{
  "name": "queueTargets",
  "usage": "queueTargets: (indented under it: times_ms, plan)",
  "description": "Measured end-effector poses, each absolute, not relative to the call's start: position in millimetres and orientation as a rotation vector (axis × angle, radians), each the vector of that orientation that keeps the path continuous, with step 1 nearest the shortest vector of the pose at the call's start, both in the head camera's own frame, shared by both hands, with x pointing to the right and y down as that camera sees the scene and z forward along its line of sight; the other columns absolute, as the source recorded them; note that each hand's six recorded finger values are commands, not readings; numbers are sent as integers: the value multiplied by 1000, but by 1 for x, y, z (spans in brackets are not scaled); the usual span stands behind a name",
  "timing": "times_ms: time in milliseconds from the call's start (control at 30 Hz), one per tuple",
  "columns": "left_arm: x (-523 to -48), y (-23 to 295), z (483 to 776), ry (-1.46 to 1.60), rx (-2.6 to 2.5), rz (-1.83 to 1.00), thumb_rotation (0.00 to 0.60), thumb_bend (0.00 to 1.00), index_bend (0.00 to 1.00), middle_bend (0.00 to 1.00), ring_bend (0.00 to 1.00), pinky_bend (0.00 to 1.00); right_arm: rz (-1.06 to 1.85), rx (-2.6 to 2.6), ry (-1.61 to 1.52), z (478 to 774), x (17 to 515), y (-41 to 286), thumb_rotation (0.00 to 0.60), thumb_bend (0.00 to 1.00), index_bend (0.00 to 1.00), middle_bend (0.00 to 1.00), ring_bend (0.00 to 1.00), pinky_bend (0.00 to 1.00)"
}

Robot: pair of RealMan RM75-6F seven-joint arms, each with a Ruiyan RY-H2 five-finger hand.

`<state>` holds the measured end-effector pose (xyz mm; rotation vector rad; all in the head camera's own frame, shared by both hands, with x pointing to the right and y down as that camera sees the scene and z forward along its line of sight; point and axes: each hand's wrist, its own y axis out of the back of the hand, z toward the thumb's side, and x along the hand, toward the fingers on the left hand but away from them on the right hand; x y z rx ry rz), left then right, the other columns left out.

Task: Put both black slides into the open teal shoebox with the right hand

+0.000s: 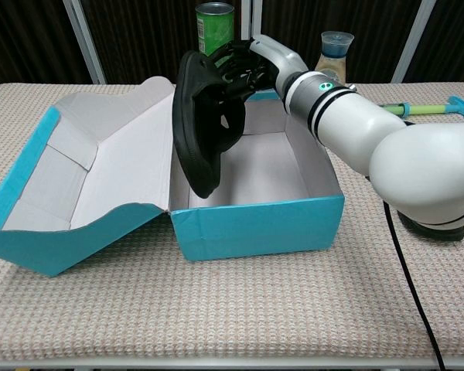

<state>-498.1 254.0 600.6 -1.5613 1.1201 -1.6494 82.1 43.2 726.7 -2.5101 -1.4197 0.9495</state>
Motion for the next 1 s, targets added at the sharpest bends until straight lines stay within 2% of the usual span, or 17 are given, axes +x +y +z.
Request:
queueTargets:
  times_ms: [1000]
  plan:
    - [-501, 259, 604, 1138, -1572, -1652, 600, 64, 265, 209, 106, 68, 924, -2291, -1210, 748, 62, 64, 600, 264, 451, 419, 193, 492]
